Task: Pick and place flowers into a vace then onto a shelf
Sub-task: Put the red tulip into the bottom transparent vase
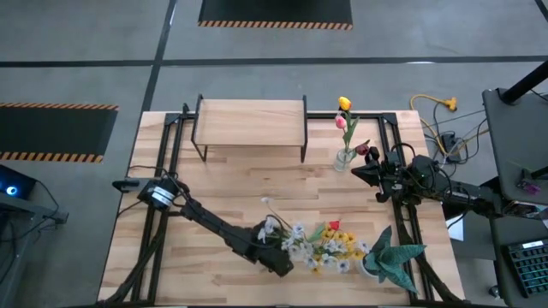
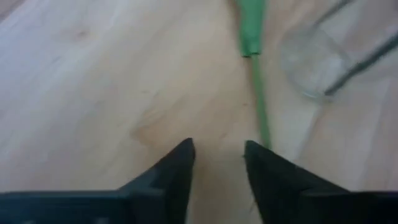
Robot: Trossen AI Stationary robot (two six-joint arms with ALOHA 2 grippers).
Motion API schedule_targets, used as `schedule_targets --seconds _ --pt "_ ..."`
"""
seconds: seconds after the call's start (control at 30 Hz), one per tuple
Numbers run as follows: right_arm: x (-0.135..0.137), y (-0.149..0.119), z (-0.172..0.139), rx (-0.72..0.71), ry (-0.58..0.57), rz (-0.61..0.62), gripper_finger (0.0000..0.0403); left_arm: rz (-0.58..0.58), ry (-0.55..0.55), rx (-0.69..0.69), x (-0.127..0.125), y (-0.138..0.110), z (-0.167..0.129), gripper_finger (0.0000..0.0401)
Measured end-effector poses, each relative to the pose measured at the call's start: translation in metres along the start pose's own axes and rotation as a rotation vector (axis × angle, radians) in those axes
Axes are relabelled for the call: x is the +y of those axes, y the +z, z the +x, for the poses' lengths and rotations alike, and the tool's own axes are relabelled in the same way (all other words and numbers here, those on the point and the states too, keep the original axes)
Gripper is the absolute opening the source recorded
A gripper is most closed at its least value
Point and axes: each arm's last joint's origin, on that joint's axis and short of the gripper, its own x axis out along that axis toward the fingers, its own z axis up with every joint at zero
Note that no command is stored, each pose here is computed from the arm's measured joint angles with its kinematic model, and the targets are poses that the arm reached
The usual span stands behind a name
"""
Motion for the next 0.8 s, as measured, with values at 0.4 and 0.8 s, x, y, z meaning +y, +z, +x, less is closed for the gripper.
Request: schedule_targets --seconds 0.4,0.8 --pt "0.0 0.0 0.0 0.001 0.001 0.0 0.0009 -0.073 0.099 0.067 0.011 -0.001 -0.012 0.0005" --pt "0.0 0.0 0.0 0.001 0.002 0.0 0.0009 -0.105 0.213 0.142 0.024 -0.003 -0.024 0.0"
